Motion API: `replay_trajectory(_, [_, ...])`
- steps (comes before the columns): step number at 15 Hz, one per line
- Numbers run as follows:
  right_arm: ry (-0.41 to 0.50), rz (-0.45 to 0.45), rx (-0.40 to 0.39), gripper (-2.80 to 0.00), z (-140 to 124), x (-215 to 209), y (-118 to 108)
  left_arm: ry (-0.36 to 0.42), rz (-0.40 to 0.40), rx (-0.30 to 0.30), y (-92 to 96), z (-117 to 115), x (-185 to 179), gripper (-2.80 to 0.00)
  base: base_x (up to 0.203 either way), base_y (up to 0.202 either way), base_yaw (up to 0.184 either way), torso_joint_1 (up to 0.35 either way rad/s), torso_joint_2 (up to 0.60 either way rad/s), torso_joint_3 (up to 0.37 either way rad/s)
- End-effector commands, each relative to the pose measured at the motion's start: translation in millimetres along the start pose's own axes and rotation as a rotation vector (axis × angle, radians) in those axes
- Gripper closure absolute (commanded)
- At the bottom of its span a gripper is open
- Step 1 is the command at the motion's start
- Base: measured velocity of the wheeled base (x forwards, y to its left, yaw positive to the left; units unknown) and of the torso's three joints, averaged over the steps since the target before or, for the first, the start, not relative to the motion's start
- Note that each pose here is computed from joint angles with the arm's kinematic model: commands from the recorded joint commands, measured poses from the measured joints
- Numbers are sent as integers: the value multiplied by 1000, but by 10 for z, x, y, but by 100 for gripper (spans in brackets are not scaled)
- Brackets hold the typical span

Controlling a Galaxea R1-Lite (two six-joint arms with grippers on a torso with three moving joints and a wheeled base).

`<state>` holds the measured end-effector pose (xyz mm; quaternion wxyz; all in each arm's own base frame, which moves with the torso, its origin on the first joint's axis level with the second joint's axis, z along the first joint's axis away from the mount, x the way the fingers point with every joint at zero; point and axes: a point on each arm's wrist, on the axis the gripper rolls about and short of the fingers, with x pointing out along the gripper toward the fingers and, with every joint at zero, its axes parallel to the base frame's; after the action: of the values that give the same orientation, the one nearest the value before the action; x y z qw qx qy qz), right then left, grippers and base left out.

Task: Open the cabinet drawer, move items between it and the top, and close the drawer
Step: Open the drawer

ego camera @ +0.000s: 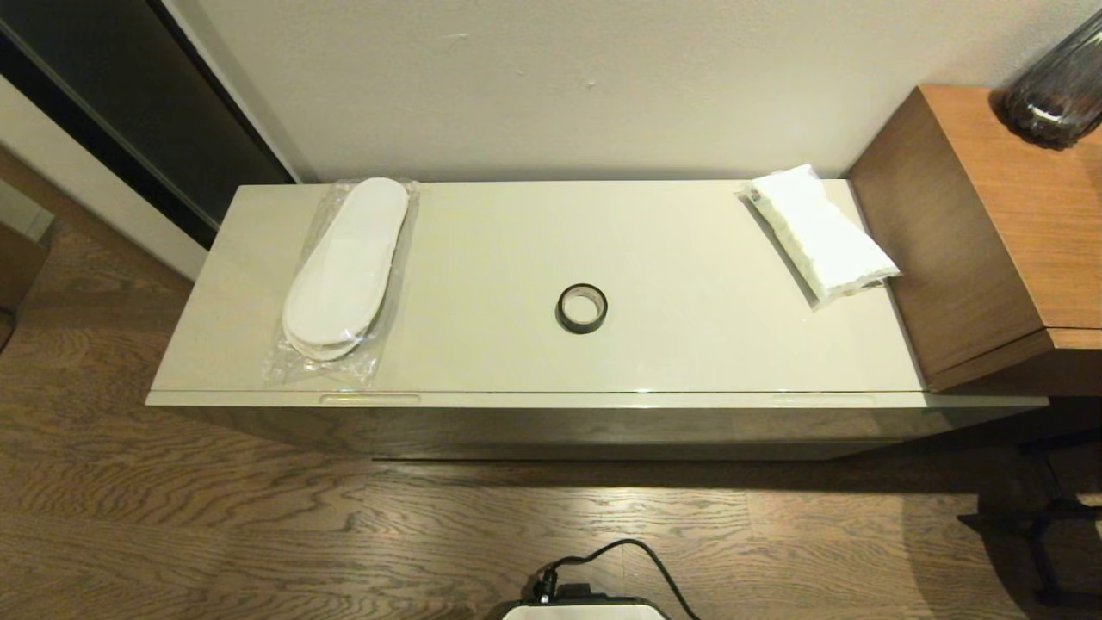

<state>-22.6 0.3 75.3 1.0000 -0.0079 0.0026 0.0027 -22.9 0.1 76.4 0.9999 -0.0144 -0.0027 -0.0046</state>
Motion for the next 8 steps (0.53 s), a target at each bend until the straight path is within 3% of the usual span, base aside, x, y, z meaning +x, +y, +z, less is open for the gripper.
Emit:
replay_trajectory(1, [-2, 1, 0, 0, -2, -2, 0, 1, 0, 0, 0, 0, 1, 0, 0, 0, 0, 0, 0, 0])
replay_trajectory(5, [-2, 5, -33, 0, -2, -2, 1, 1, 0, 1, 0, 0, 1, 0, 0, 0, 0, 0, 0, 0])
replay_trajectory(8, [59, 3, -28, 0, 6, -34, 0, 1, 0, 0, 0, 0, 1, 0, 0, 0, 0, 0, 0, 0])
